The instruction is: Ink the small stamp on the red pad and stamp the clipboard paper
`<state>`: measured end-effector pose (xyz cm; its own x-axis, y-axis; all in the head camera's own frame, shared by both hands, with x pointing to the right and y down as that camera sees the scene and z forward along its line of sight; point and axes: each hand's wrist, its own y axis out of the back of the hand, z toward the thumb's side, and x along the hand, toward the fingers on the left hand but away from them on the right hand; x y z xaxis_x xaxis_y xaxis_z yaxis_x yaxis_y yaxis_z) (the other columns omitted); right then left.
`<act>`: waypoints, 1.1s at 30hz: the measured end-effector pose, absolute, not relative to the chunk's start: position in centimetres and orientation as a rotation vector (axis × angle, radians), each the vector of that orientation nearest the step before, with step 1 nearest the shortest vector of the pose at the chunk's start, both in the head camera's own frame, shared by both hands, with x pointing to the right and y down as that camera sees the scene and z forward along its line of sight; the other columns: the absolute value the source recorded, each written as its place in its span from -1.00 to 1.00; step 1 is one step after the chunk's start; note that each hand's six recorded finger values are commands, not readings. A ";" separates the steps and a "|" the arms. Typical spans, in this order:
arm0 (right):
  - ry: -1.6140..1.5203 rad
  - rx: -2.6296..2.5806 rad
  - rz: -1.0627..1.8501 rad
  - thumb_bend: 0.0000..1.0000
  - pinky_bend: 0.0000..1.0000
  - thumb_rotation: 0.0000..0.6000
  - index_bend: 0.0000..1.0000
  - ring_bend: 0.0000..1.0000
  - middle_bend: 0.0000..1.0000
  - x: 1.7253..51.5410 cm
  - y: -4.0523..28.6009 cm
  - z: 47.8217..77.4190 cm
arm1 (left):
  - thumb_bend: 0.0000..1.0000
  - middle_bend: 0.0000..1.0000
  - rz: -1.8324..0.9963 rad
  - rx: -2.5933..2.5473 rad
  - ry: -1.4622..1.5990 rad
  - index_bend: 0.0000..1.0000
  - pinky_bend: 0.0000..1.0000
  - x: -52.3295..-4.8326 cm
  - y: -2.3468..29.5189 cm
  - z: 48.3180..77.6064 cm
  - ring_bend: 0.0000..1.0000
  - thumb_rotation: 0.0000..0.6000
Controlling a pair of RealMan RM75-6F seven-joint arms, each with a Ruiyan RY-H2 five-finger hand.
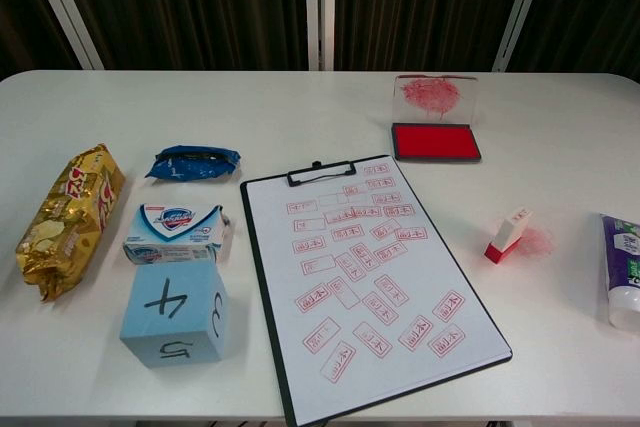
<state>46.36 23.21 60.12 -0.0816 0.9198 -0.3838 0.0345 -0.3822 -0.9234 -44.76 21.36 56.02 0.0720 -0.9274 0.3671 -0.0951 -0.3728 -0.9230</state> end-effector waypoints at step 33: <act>-0.479 -1.605 1.295 -0.59 0.93 1.00 -0.81 0.54 -0.64 35.6 18.8 65.6 | -1.00 -0.66 -1.393 -1.608 1.032 -0.60 -0.49 -44.2 21.3 56.5 -0.69 1.00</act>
<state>35.59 18.76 65.59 0.3532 0.7834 -0.5113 -0.2619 -0.4419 -0.8580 -44.20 21.34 56.46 0.0789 -0.9215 0.3802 -0.0956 -0.3866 -0.9173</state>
